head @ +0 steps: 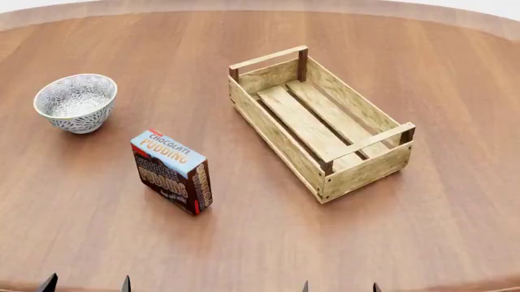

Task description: Pick up the chocolate pudding and put it in the tray.

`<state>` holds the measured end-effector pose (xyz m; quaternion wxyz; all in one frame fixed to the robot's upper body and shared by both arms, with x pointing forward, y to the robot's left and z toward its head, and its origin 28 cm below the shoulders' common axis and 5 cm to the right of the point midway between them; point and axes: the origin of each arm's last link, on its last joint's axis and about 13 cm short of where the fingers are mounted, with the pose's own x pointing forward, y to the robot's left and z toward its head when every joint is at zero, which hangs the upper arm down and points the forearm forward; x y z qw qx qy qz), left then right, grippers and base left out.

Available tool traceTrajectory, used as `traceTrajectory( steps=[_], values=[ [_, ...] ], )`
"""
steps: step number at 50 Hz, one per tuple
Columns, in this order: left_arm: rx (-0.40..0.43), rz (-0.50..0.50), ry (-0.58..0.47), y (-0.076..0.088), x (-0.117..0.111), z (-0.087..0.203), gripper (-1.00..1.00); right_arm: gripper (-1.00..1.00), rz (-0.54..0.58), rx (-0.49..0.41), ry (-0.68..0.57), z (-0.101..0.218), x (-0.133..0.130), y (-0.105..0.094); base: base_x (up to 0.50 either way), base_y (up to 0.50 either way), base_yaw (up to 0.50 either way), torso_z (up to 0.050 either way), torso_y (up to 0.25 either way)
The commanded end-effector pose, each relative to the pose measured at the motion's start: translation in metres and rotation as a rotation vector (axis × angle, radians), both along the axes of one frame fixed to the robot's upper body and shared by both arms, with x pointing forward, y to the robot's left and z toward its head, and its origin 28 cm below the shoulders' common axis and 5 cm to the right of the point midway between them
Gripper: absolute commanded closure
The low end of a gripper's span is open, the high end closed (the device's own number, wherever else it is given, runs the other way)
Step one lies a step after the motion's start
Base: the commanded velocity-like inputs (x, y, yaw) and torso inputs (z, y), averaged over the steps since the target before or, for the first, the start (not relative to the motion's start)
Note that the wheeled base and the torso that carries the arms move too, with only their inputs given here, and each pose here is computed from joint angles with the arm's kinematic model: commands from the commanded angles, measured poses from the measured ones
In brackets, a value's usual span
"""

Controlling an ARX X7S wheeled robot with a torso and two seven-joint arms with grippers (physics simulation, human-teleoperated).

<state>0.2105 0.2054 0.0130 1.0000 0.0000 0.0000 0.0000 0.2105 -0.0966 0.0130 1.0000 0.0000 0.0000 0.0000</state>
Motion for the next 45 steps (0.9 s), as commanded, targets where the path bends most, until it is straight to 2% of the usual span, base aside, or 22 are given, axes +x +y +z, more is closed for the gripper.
traceTrajectory(
  steps=[1,8,17,20,45],
  values=[
    [0.000,0.000,0.000,0.000,0.000,0.000,-1.00,-1.00,0.000,0.000,0.000,0.001,0.000,0.000,0.00,0.00,0.00,0.000,0.000],
    [0.020,-0.015,-0.028,-0.004,0.002,0.014,-1.00,-1.00,-0.017,-0.043,-0.025,0.022,0.006,-0.005,0.00,0.00,0.00,0.000,0.000],
    [0.019,-0.026,-0.032,-0.007,0.005,0.018,-1.00,-1.00,-0.006,-0.052,-0.028,0.018,0.010,-0.004,0.08,0.02,0.00,0.000,0.000],
    [0.017,-0.031,-0.029,-0.007,0.002,0.015,-1.00,-1.00,0.006,-0.026,-0.028,0.017,0.008,-0.004,0.29,0.02,0.00,0.000,0.000],
    [0.012,-0.040,-0.033,-0.010,0.002,0.021,-1.00,-1.00,0.026,-0.023,-0.036,0.018,0.007,0.000,0.32,0.03,0.00,0.000,0.000]
  ],
)
